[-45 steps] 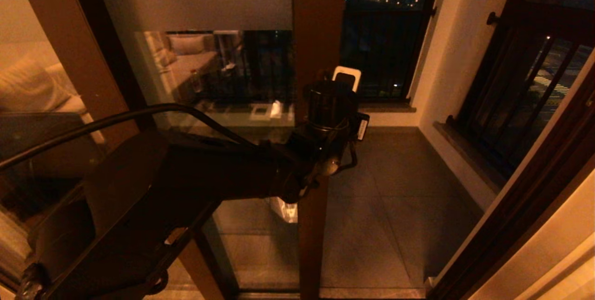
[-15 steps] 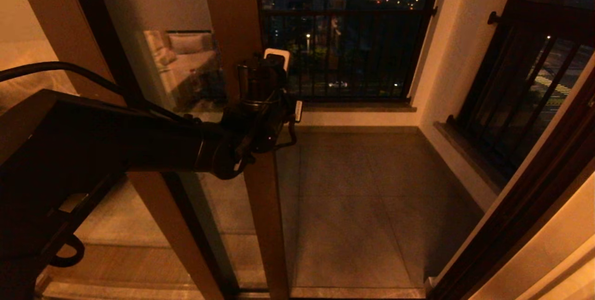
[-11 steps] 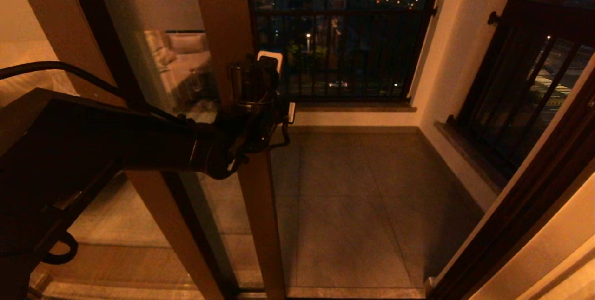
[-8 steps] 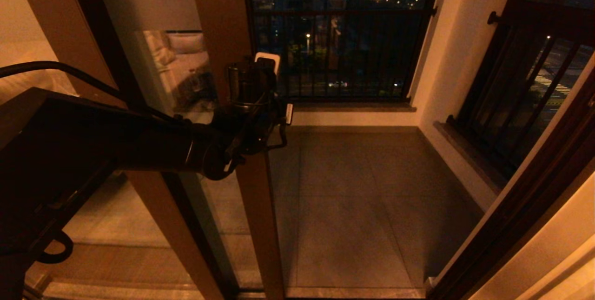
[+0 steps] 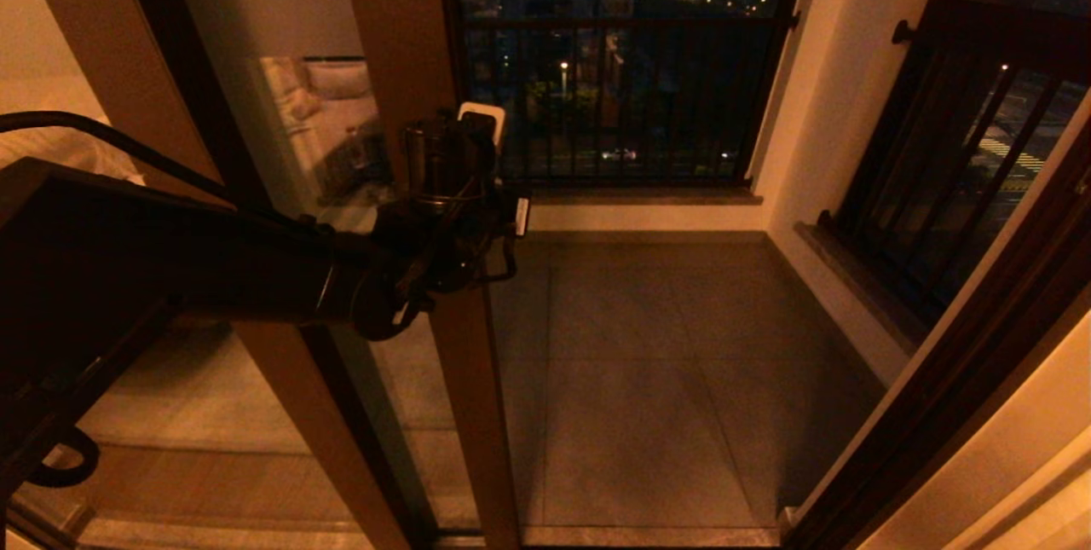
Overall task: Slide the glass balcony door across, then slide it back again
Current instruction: Open the slid door
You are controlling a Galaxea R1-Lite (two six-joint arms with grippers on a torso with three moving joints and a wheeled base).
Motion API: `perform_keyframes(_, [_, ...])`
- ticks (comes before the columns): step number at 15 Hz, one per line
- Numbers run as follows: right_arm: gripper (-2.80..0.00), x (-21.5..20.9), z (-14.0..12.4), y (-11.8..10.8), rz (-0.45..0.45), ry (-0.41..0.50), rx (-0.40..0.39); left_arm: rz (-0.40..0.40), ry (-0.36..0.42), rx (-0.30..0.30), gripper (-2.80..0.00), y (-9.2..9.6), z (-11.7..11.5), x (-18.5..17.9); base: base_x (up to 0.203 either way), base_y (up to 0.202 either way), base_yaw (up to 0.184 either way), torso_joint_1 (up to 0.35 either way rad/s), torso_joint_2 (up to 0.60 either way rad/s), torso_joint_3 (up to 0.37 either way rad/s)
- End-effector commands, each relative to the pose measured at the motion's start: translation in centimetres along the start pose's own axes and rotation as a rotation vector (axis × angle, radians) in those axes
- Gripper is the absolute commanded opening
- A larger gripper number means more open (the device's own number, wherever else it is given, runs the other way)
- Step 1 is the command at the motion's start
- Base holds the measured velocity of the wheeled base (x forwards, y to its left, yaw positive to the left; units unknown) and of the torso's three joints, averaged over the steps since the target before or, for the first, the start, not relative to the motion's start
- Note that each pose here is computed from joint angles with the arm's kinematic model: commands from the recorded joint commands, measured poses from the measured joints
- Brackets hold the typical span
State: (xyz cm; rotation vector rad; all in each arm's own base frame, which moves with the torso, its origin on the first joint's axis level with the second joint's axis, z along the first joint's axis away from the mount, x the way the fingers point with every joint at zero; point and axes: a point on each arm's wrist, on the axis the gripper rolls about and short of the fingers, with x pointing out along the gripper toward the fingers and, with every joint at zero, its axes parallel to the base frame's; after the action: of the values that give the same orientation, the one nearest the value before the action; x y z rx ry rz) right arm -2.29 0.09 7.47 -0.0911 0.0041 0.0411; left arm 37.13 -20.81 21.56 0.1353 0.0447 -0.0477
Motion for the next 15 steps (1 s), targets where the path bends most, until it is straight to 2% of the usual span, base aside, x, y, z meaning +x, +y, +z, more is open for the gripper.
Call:
perform_keyframes(1, [-2.80, 0.0, -0.1, 0.0, 0.001, 0.003, -0.001, 0.011, -0.003, -0.002, -2.80, 0.4, 0.1, -0.5, 0.000, 0.000, 0.000, 0.000, 0.00, 0.000])
perform_keyframes(3, [-2.80, 0.0, -0.1, 0.0, 0.001, 0.003, -0.001, 0.018, -0.051, -0.021, -2.80, 0.5, 0.2, -0.5, 0.000, 0.000, 0.000, 0.000, 0.00, 0.000])
perform_keyframes(15, [-2.80, 0.0, -0.1, 0.0, 0.001, 0.003, -0.001, 0.068, -0.041, -0.020, -2.80, 2.6, -0.3, -0.1, 0.000, 0.000, 0.000, 0.000, 0.00, 0.000])
